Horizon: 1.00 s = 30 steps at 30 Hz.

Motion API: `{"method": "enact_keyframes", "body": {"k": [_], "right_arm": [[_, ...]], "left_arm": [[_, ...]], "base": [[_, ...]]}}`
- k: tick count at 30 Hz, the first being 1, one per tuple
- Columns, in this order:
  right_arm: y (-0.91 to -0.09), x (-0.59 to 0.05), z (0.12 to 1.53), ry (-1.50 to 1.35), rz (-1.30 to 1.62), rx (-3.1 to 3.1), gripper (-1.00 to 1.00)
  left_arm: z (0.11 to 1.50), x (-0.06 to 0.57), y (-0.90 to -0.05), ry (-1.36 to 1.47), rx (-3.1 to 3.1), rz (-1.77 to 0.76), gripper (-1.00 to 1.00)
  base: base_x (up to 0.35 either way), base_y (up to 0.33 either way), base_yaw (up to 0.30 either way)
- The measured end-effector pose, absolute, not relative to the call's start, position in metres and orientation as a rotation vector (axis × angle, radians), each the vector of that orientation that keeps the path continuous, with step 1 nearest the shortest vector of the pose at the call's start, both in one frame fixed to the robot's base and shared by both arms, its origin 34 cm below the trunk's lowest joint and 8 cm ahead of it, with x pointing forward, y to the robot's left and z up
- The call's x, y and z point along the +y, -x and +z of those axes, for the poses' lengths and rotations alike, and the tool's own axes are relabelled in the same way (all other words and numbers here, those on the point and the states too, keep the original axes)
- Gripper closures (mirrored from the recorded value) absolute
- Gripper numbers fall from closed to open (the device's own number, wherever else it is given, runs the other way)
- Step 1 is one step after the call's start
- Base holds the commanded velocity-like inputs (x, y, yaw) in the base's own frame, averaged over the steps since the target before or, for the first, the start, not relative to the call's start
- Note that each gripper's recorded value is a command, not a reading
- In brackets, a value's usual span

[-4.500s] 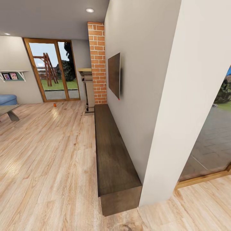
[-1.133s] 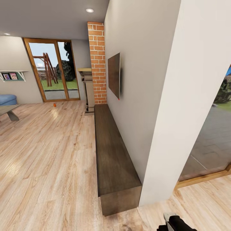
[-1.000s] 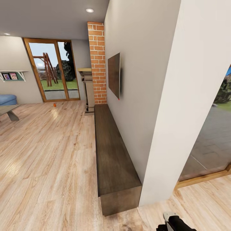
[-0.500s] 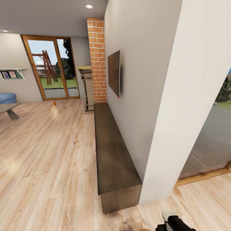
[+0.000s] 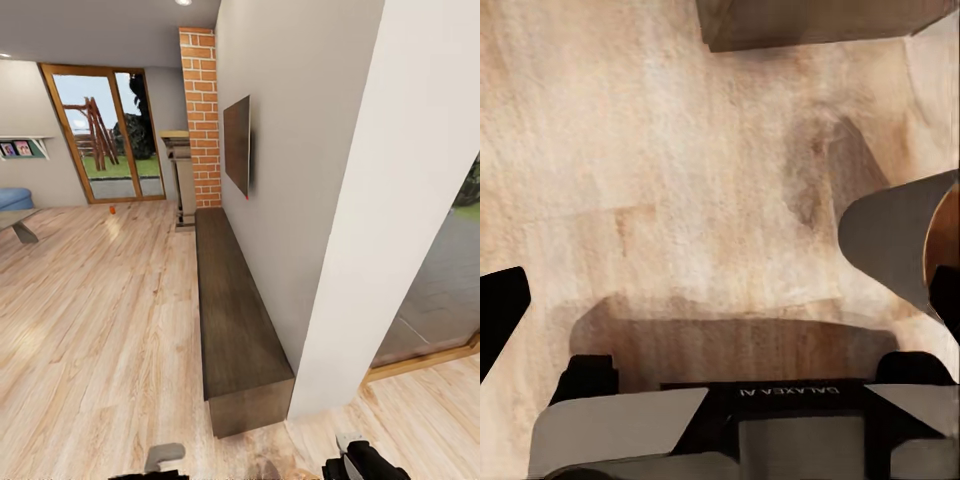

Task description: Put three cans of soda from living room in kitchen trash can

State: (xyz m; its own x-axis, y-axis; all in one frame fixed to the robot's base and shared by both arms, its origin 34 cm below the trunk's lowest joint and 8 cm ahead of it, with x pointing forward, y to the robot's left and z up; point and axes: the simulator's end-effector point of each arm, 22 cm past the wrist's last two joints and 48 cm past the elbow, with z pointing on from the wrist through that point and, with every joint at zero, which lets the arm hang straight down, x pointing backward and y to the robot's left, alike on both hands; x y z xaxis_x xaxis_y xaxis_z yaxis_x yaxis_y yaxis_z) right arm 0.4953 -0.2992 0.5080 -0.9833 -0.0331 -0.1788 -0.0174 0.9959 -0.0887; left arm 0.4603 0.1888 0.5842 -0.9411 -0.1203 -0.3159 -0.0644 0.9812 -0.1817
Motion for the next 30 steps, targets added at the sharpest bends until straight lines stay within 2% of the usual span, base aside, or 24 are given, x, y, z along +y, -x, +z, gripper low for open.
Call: {"method": "enact_keyframes", "body": {"k": [14,30], "right_arm": [[-0.5,-0.301,0.505,0.033,-0.131,2.964,-1.0],[-0.509,-0.302,0.503,0.037,-0.135,2.965,-1.0]], "left_arm": [[0.722,0.168,-0.579,0.098,2.606,-0.393,-1.0],[0.731,0.162,-0.604,0.097,2.587,-0.414,-1.0]], "base": [[0.0,0.0,0.0],[0.0,0.0,0.0]]}}
